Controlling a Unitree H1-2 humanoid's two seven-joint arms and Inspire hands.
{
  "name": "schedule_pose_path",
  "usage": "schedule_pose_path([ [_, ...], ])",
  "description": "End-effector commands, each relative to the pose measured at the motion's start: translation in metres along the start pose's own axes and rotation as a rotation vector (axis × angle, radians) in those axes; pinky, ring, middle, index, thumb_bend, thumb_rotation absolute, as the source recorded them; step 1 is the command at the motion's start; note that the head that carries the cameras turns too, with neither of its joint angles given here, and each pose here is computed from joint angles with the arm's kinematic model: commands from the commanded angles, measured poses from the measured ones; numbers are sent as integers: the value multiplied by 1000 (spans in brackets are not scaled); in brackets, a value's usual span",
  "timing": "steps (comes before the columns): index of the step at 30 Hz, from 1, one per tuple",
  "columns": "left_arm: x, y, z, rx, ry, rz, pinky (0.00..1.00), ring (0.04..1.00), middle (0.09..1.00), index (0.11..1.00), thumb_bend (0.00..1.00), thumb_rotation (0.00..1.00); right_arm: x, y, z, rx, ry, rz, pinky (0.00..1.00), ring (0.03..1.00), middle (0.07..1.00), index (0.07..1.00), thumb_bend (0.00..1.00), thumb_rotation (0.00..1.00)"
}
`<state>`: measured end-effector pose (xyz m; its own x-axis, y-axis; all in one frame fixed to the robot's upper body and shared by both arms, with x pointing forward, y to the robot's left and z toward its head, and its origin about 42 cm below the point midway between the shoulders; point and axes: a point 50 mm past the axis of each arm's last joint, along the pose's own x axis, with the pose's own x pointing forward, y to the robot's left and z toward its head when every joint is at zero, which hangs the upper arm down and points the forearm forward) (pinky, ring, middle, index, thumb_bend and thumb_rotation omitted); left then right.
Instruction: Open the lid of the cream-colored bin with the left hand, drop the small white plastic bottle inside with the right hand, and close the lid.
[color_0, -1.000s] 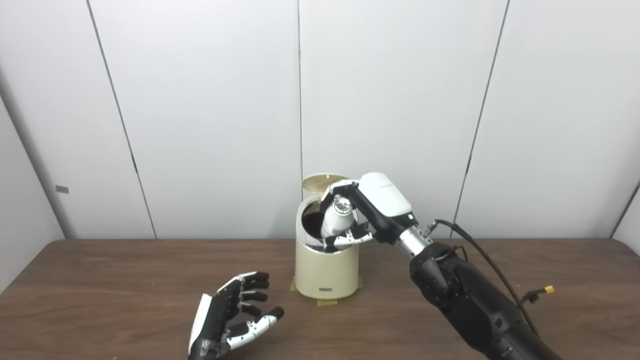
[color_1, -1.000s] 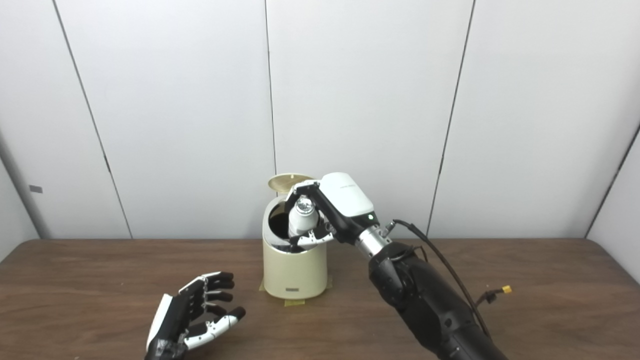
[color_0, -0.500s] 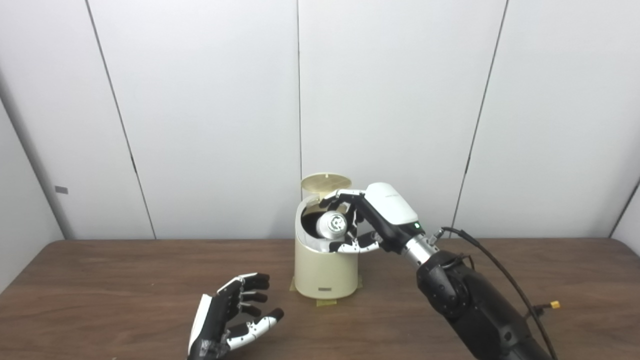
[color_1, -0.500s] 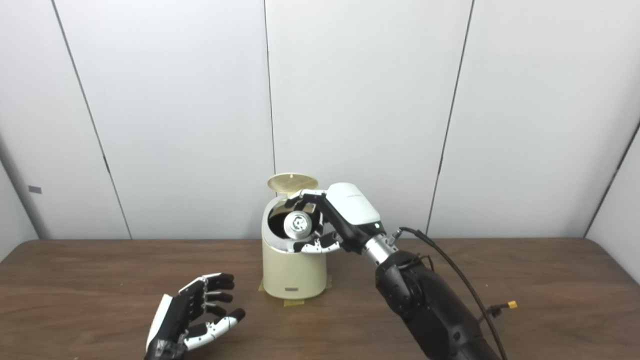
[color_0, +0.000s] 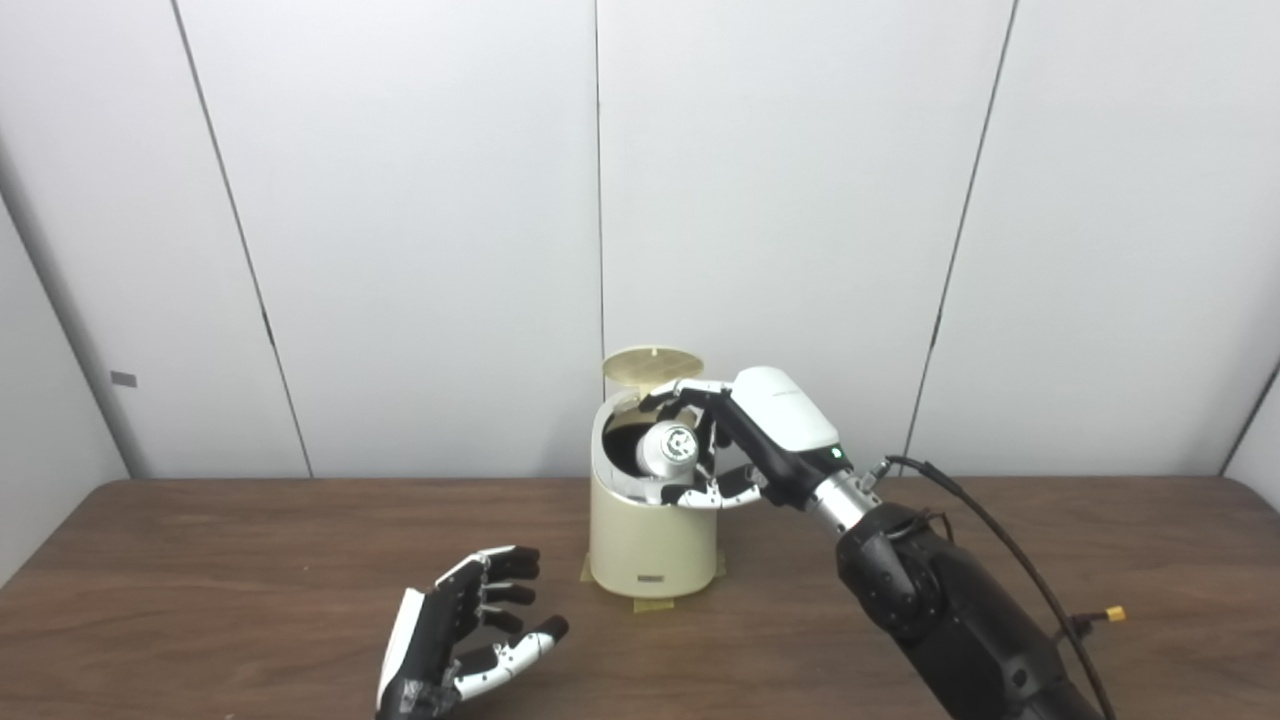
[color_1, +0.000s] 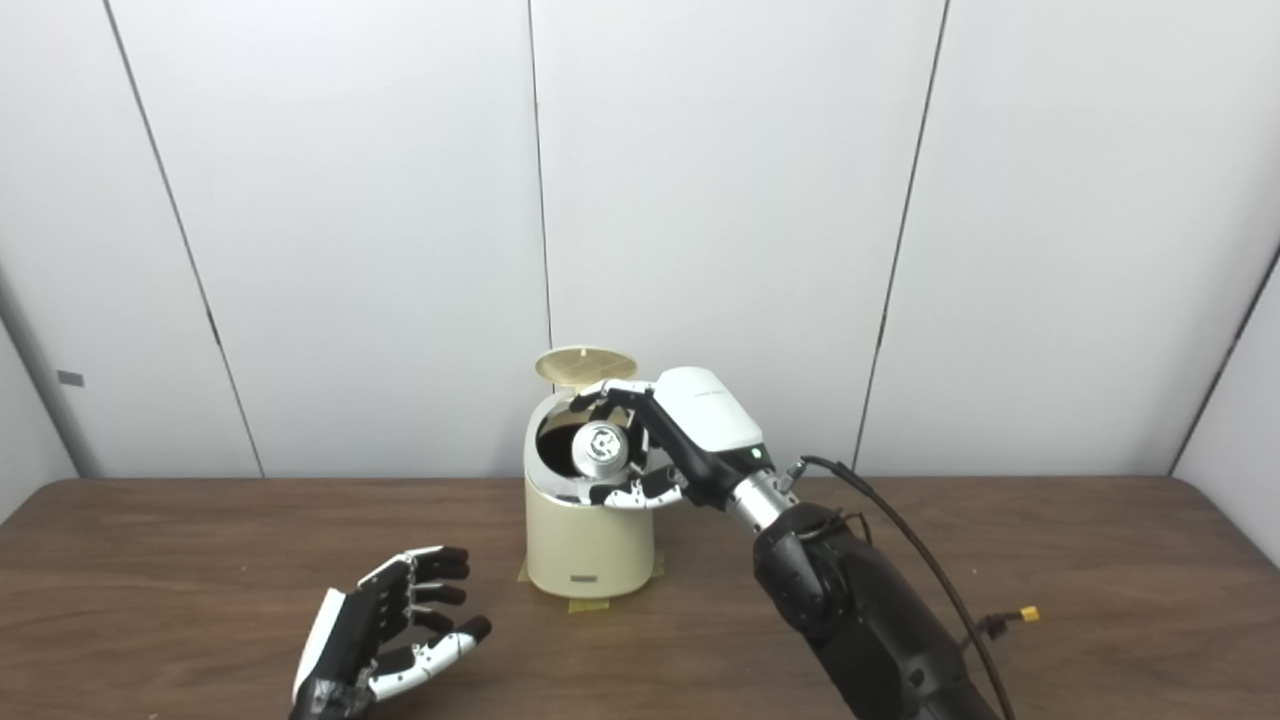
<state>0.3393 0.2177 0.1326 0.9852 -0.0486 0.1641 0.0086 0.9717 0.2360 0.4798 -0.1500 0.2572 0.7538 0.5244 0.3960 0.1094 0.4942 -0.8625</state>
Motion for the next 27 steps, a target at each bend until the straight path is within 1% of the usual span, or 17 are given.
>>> schedule_pose_path([
  [1,11,1,16,8,-79,7,551,653,709,718,677,63,10,-14,5,-9,-23,-40,350,459,728,811,839,169],
  [4,11,1,17,5,-79,7,548,655,713,722,675,62,10,-14,6,-8,-15,-35,357,473,770,841,847,183],
  [7,11,1,16,4,-81,6,540,656,715,724,674,59,10,-13,7,-13,-8,-17,397,531,814,859,852,190],
  [10,11,1,17,6,-80,6,540,651,709,719,673,55,9,-12,6,-16,-12,-7,445,586,840,866,868,184],
  [12,10,1,17,8,-78,6,550,657,711,720,673,55,9,-12,6,-17,-17,-6,459,605,847,863,874,182],
  [17,11,1,16,-1,-78,4,553,661,717,726,671,52,9,-12,5,-17,-16,-10,464,612,849,855,878,178],
  [20,11,1,16,-1,-75,7,548,657,713,722,676,60,8,-14,5,4,-32,-35,444,586,827,843,870,148],
  [21,11,1,16,-1,-77,6,547,657,713,722,677,60,7,-15,4,12,-39,-50,441,582,823,841,868,143],
  [22,11,1,16,2,-78,6,548,656,712,721,676,62,6,-17,3,27,-57,-87,433,567,808,832,860,131],
  [23,11,1,17,4,-79,6,552,658,714,724,678,69,6,-18,3,38,-69,-113,388,521,764,801,850,100],
  [24,11,1,17,5,-79,6,554,659,715,725,678,72,5,-21,2,47,-80,-167,373,506,750,790,846,89],
  [25,10,1,16,3,-78,6,551,659,716,727,676,73,3,-24,1,56,-89,-221,338,465,707,760,820,93],
  [26,10,1,16,1,-78,6,551,660,717,729,676,68,2,-25,1,60,-94,-257,299,414,654,726,794,96],
  [27,10,1,16,2,-78,5,552,661,718,729,675,67,-1,-29,0,75,-101,-308,285,397,636,714,785,97],
])
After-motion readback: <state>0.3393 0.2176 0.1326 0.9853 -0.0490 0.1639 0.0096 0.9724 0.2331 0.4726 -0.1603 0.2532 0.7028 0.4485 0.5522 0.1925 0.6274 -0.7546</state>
